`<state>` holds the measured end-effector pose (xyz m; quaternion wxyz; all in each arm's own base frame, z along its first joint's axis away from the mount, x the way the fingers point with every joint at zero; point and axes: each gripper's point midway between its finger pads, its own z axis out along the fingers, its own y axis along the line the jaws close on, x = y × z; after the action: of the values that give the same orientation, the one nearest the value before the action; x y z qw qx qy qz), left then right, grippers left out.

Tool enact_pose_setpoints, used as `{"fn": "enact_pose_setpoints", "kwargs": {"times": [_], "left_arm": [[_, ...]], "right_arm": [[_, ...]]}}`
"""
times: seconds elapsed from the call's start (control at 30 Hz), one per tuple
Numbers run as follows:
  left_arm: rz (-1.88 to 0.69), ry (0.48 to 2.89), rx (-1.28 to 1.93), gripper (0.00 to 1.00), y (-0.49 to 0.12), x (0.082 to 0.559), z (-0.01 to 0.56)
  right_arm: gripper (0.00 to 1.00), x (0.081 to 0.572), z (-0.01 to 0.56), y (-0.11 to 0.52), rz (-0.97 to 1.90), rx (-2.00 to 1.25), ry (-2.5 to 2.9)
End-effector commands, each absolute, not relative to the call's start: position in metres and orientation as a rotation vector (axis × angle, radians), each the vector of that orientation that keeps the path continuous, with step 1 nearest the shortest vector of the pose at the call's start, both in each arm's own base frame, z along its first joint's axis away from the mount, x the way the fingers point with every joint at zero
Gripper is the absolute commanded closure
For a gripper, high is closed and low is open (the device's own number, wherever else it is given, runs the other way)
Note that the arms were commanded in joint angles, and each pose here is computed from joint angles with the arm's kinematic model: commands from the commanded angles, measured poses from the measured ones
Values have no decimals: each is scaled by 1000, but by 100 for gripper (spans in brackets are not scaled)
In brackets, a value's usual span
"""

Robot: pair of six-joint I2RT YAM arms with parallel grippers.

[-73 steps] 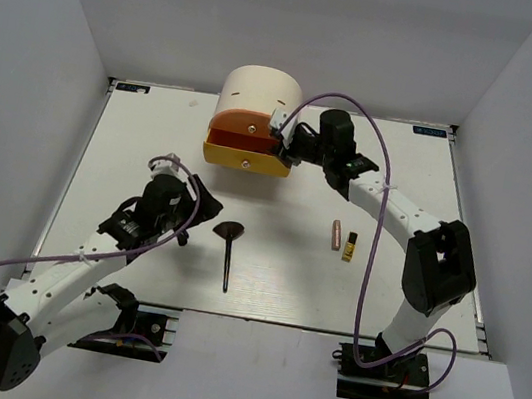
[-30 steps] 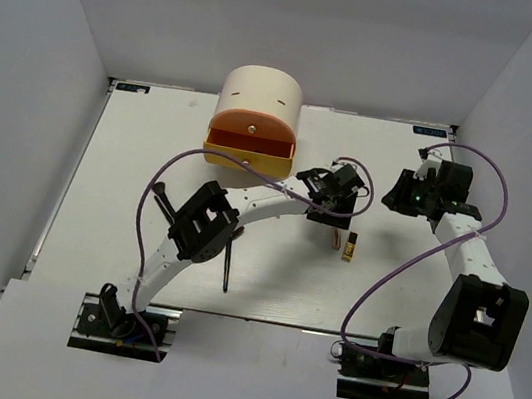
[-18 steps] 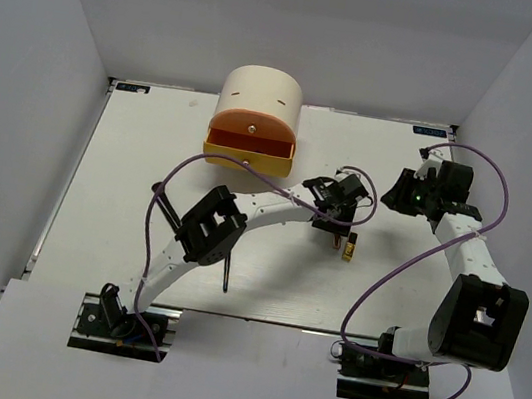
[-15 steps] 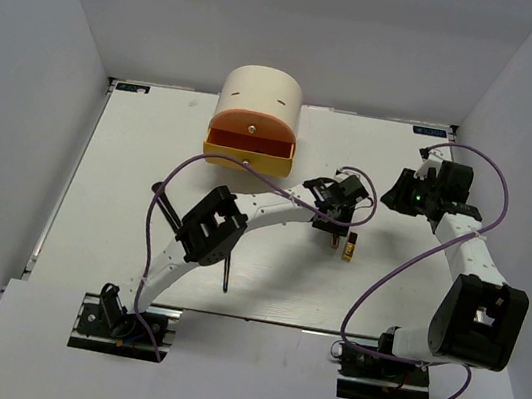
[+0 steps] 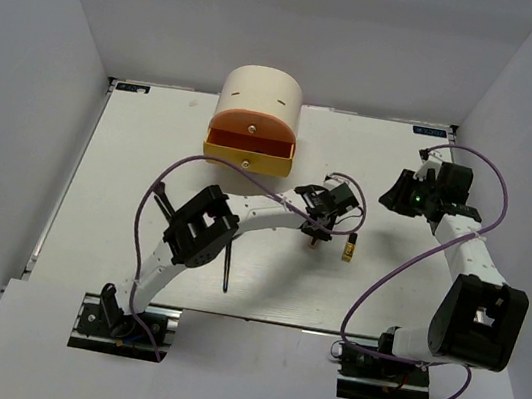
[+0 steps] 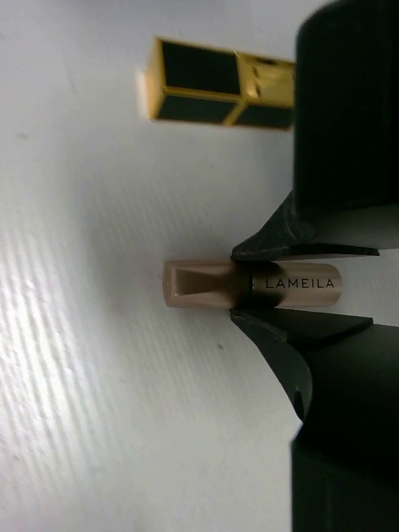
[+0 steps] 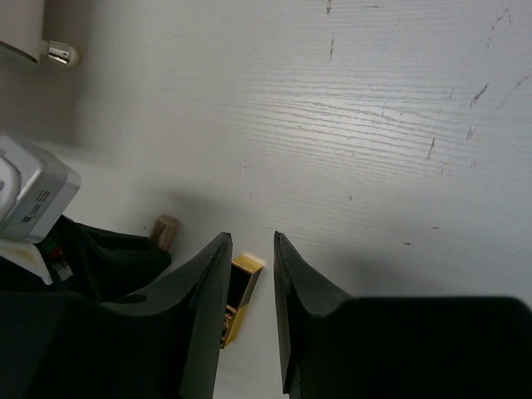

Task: Organize the makeup

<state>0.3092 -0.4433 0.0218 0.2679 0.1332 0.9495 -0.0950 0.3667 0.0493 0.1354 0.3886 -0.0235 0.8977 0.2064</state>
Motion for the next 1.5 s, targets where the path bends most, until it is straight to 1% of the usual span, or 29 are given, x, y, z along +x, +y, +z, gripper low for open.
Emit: {"fn": "enact_pose_setpoints", "kwargs": {"times": [0.0,0.03,0.07,0.1,0.13,0.2,0.23,0.33,0.37,0.43,0.47,0.5,0.57,0.63,0.67,0.8,0.83,0.87,1.0,1.07,1.2,1.3,1.43,1.47], "left_arm": [[-129,2682,471,89,-403,277,-6],[-178,2661,458,92,-404,280,11],[-202,2656,440,98,-401,284,19],[-239,2639,426,100,-404,284,31],[-319,2593,415,100,-410,285,61],[-386,2523,377,100,-413,294,94],[-444,2471,362,100,-415,295,122],[-531,2385,329,100,-418,298,166],[-551,2359,293,100,-409,300,182],[-569,2343,173,100,-394,307,195],[-625,2303,82,100,-386,309,218],[-609,2310,25,100,-372,313,211],[-681,2249,-95,100,-358,314,233],[-693,2206,-167,100,-340,319,245],[-743,2157,-282,100,-336,325,258],[-796,2011,-581,100,-292,332,287],[-780,2001,-649,100,-280,335,278],[-815,1963,-755,100,-273,338,281],[-811,1787,-1020,100,-236,352,287],[-819,1700,-1082,100,-225,361,295],[-751,1536,-1163,100,-199,386,314],[-740,1499,-1210,100,-191,397,316],[-726,1491,-1354,100,-182,409,298],[-757,1469,-1422,100,-186,413,296]], "right_arm": [[67,367,146,51,544,-68,2233],[67,367,147,52,548,-75,2231],[68,367,147,52,549,-77,2232],[68,367,148,52,549,-77,2229],[68,367,147,52,550,-79,2230],[68,367,147,52,552,-81,2228],[68,367,147,53,556,-84,2228],[68,368,148,54,564,-84,2222],[69,369,149,54,564,-87,2216],[69,369,149,54,565,-86,2215],[69,369,148,55,567,-86,2218],[69,369,149,54,564,-86,2214],[69,368,147,55,567,-87,2219],[69,368,146,55,569,-90,2219],[69,368,146,55,568,-85,2221],[70,367,145,57,581,-83,2219],[70,367,146,57,583,-86,2217],[70,367,145,58,586,-88,2219],[70,368,147,60,595,-90,2211],[70,368,148,59,593,-89,2208],[70,368,149,60,594,-86,2208],[70,368,149,59,596,-76,2209],[70,367,147,59,601,-63,2211],[70,367,147,59,599,-65,2210]]}}
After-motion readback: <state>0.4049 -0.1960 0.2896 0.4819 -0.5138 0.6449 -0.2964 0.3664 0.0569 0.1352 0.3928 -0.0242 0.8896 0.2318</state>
